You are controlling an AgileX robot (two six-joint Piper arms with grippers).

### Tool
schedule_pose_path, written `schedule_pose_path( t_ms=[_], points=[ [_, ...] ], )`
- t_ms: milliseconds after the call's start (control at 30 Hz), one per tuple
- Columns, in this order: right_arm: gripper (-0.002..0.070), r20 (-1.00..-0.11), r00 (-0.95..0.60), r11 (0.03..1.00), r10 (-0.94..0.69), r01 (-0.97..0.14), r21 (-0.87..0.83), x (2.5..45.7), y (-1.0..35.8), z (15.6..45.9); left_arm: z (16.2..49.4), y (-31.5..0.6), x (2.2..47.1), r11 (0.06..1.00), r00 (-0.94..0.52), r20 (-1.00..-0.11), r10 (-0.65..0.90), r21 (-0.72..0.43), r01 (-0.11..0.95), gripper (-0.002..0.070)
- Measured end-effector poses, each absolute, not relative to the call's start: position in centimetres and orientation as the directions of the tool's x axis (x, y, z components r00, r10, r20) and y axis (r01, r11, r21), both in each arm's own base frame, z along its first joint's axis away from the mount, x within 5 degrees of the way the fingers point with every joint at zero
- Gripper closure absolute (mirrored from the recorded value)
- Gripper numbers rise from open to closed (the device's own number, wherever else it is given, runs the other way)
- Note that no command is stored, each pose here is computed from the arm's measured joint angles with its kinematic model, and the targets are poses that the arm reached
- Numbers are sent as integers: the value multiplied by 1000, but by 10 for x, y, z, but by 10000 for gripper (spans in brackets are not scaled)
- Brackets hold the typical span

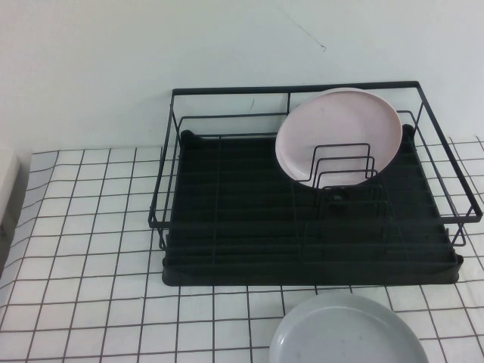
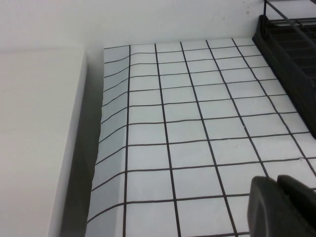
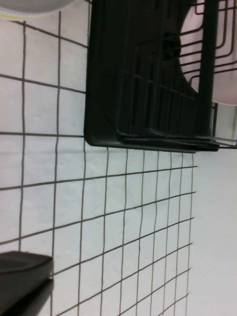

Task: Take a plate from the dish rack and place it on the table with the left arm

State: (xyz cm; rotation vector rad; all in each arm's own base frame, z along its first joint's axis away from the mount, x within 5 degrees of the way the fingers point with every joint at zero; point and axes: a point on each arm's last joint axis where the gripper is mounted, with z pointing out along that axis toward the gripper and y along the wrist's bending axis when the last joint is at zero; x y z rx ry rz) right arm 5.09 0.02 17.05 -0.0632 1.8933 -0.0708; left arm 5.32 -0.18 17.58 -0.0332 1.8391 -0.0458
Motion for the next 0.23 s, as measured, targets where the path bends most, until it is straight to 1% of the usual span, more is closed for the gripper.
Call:
schedule_pose_path(
  t_ms=[233],
  points=[
    [678, -945, -318, 997, -79, -9, -81, 51, 0, 171, 176, -2, 53, 999, -266, -963, -45, -47, 1, 676]
  ],
)
